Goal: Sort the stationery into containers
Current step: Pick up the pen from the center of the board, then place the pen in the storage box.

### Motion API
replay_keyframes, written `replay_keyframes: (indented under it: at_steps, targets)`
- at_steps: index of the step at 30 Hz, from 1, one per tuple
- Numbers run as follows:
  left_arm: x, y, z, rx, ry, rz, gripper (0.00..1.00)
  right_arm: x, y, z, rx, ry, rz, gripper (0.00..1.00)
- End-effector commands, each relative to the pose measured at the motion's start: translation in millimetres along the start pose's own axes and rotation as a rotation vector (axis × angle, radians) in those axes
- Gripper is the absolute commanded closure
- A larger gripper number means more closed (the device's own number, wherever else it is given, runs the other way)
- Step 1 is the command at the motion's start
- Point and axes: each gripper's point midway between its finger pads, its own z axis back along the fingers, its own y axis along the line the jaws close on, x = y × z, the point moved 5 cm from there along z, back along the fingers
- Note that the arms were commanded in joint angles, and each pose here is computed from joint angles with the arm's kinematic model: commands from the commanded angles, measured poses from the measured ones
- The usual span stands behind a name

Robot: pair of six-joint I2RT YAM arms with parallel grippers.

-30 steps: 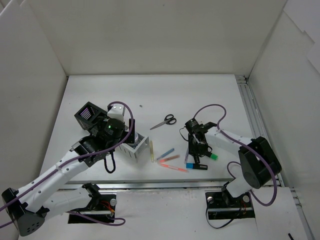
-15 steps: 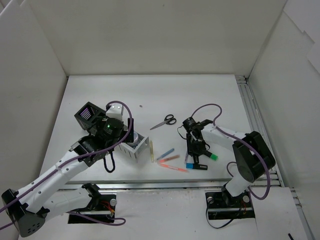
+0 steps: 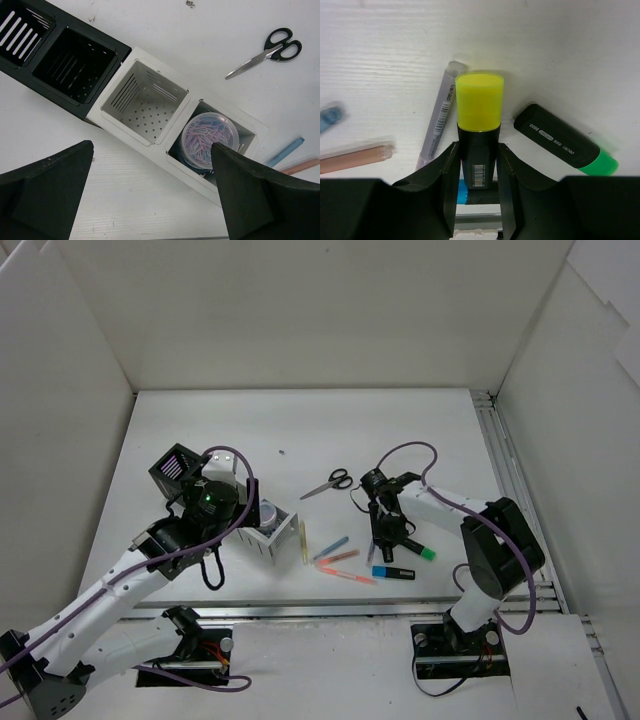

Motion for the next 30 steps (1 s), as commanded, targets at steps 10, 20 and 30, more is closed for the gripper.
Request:
replay_keyframes:
  at_steps: [10,20,30]
  targets:
    - [17,23,8,0.119,-0.042,0.178,0.01,117,58,157,0.278,-0.741,0.118,1.00]
    - [-6,75,24,0.310,-0.041,0.445,0.01,134,179,241,0.875,-1.182,0.514,1.00]
    - [-17,80,14,0.346,0.046,0.495,0.01,132,277,233,1.138,-1.267,0.686,0.99]
